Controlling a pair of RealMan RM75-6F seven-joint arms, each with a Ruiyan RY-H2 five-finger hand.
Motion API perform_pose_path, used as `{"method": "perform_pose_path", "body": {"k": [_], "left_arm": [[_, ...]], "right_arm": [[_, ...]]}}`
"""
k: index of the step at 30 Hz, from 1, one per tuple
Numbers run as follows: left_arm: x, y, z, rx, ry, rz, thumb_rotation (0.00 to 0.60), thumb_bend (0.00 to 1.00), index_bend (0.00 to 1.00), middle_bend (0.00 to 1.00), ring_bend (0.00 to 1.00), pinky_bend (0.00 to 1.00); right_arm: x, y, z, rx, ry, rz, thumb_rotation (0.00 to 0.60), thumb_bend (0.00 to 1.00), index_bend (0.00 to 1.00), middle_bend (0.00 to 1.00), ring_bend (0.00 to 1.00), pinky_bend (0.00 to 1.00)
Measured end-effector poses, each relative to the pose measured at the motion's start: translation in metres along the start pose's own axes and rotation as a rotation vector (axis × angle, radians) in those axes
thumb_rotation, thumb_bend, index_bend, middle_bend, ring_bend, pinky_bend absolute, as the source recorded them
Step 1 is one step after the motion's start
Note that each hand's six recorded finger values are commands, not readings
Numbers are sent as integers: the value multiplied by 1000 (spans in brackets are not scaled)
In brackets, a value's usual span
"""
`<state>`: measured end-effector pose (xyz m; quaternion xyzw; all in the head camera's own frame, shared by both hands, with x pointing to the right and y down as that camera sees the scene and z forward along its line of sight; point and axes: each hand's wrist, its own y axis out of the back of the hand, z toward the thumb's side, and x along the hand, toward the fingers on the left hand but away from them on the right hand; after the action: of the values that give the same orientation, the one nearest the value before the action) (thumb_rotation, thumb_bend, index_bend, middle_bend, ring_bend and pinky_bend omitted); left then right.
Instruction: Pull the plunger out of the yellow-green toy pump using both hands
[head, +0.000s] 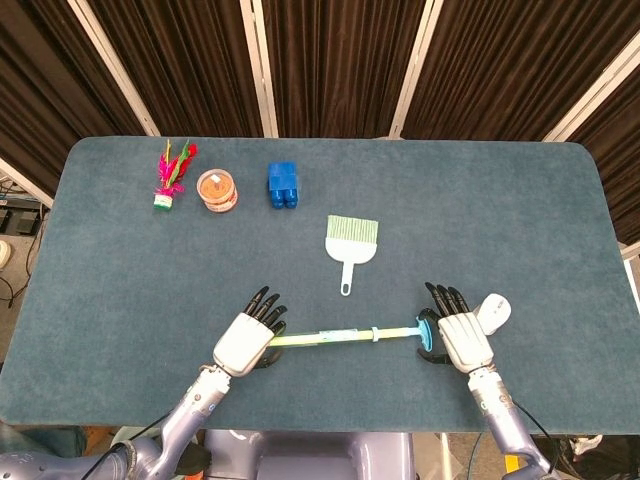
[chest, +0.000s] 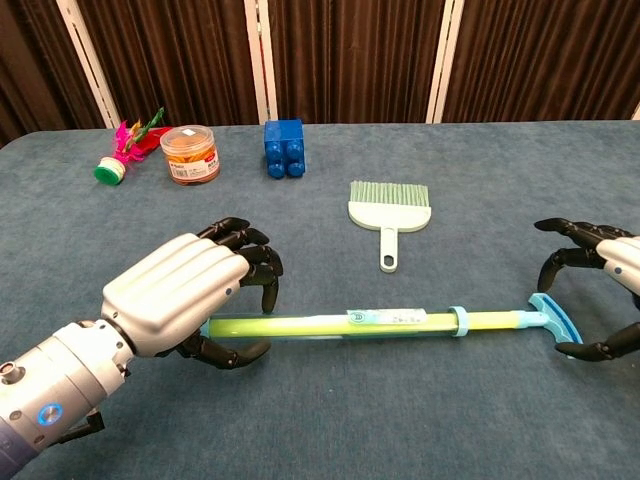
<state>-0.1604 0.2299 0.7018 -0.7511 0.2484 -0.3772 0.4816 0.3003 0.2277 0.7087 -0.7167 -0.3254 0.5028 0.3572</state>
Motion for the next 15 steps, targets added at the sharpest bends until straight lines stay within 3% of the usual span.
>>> {"method": "perform_pose_path", "body": {"k": [15], "left_arm": [[10, -2, 9, -22, -17, -5, 600, 525, 680, 241, 101, 59]], "right_arm": [[2, -17, 13, -31, 3, 52, 600, 218, 395, 45, 0, 78]]}}
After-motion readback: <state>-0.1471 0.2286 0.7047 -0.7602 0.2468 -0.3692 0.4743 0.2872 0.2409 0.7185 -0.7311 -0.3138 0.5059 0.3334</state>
